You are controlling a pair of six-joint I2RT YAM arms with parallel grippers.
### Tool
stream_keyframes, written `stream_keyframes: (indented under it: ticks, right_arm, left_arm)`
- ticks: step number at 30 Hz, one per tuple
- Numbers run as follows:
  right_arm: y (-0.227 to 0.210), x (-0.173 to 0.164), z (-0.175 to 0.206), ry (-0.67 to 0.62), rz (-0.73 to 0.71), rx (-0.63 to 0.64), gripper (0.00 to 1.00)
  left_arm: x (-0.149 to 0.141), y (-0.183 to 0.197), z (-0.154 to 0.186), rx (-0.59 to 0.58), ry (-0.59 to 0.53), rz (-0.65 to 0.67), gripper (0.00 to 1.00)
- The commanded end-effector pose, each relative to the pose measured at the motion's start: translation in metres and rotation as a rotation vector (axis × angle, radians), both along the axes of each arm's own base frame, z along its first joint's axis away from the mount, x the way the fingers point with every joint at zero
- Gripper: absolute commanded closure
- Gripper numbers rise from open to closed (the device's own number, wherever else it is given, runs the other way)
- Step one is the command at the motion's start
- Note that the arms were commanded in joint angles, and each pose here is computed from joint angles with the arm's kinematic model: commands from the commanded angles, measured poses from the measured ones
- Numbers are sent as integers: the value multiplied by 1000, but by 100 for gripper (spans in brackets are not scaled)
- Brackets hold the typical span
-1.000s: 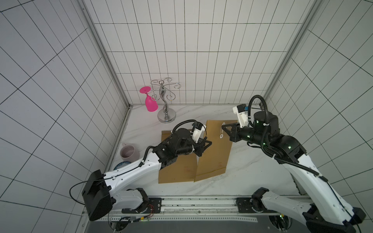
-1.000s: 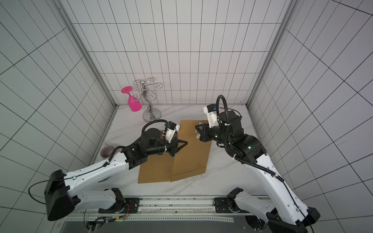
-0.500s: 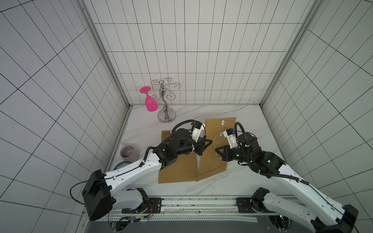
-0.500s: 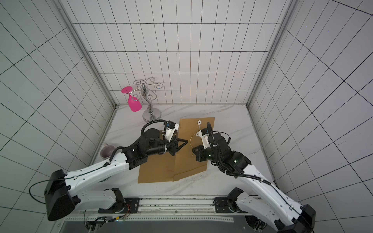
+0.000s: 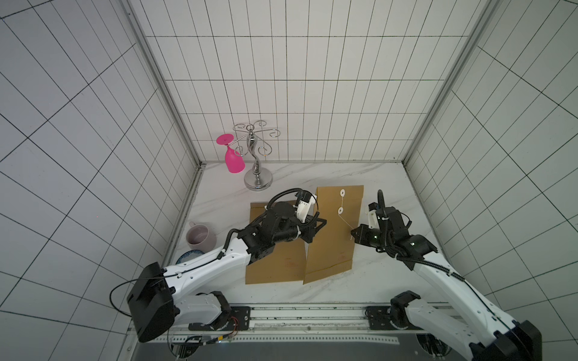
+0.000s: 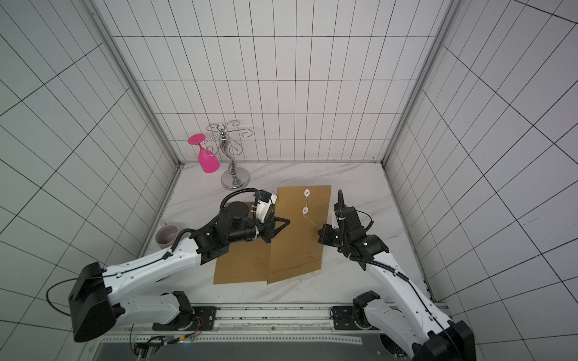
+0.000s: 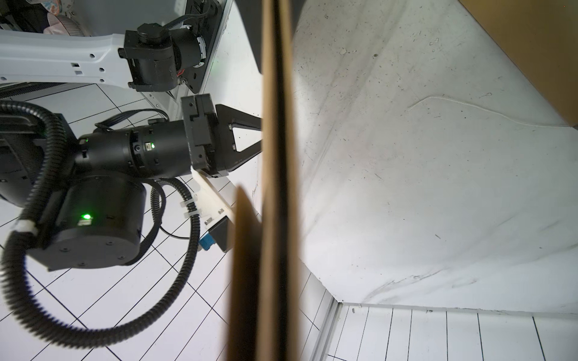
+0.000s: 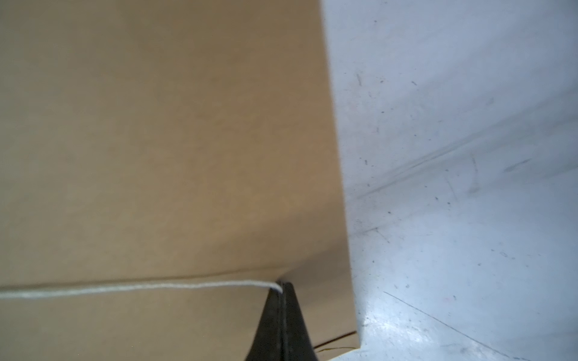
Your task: Open the file bag
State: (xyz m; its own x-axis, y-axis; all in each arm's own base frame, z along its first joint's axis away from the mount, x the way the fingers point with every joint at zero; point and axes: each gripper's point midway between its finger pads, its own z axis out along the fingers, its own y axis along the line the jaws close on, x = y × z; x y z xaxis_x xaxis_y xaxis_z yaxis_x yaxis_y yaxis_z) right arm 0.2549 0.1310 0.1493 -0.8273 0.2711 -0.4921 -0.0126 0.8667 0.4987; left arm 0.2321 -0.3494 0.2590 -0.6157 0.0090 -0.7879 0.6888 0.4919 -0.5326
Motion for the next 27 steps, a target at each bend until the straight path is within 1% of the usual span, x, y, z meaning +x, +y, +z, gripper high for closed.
stream_keyframes:
  ticks: [1,5,7,11,16,19,22,27]
  right_arm:
    - [-20,4,-4,17,-60,-22,100]
    - [-38,19,28,-39,-117,-16,100]
    - [-39,27,54,-90,-113,-11,100]
    - [-33,39,108,-181,-73,-4,100]
    - [-14,49,174,-293,11,20,100]
    - [9,48,197,-335,83,27,100]
    - [40,42,209,-360,164,32,100]
    - [84,24,206,-357,259,133,100]
  left_arm:
    - [2,2,5,-21,-20,14,100]
    - [1,3,-3,-9,-5,12,100]
    - [-1,2,-8,-3,5,4,100]
    - [-2,2,-14,7,18,-1,100]
    - [-1,-1,-21,8,32,-8,100]
    - [-1,-3,-24,11,38,-9,100]
    - [0,-2,-27,10,44,-3,100]
    - [2,-2,-27,-2,42,9,100]
